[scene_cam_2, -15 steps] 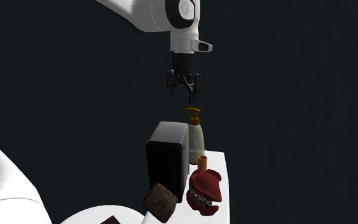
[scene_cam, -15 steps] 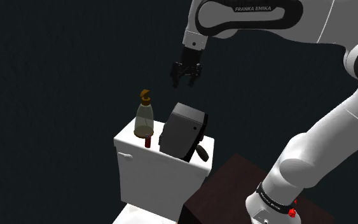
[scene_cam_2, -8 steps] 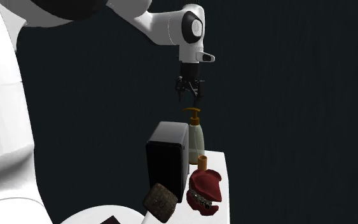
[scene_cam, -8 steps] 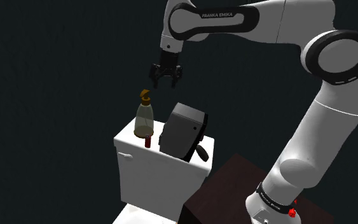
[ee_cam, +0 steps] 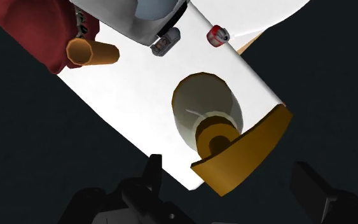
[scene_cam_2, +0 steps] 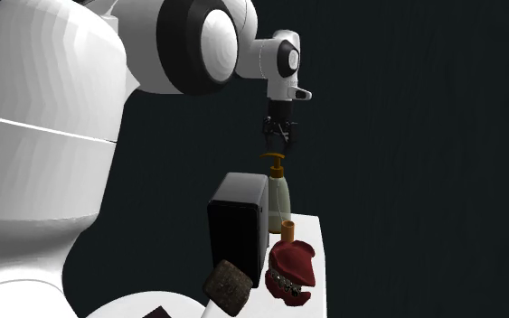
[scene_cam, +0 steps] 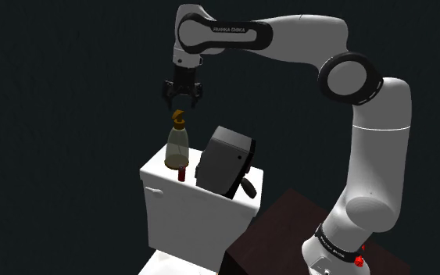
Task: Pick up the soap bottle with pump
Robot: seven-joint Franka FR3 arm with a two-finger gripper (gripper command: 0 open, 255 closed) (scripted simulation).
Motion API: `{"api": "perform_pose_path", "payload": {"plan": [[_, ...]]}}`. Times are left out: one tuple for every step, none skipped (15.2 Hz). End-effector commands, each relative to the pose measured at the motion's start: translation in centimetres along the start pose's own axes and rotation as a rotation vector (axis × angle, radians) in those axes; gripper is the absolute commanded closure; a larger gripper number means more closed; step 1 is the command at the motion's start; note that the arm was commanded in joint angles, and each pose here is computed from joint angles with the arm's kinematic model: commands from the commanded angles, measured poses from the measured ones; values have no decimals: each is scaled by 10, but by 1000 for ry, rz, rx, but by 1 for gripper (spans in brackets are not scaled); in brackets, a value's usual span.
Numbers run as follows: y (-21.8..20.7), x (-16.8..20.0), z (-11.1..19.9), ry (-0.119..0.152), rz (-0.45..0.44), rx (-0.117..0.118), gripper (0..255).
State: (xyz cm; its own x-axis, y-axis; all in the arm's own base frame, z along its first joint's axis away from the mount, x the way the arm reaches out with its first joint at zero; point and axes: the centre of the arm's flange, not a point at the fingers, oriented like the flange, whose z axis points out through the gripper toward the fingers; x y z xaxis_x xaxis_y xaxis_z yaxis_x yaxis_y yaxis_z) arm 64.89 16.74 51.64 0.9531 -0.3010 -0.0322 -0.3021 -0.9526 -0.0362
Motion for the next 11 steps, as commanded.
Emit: {"api": "perform_pose_path", "payload": {"plan": [[-2,8,14,-1,7,-1,0],[-2,9,20,-1,7,-1,0],[-2,9,25,-1,7,-1,0],[-1,9,30,-1,7,-1,0],[-1,9,35,-1,7,-1,0],[-1,9,41,-1,7,-1,0],[-1,9,44,-1,7,-1,0],[-1,9,44,-1,7,-1,0],[-1,9,43,-1,7,-1,255],[-1,9,43,-1,7,-1,255],[0,9,43,-1,7,-1,255]]}}
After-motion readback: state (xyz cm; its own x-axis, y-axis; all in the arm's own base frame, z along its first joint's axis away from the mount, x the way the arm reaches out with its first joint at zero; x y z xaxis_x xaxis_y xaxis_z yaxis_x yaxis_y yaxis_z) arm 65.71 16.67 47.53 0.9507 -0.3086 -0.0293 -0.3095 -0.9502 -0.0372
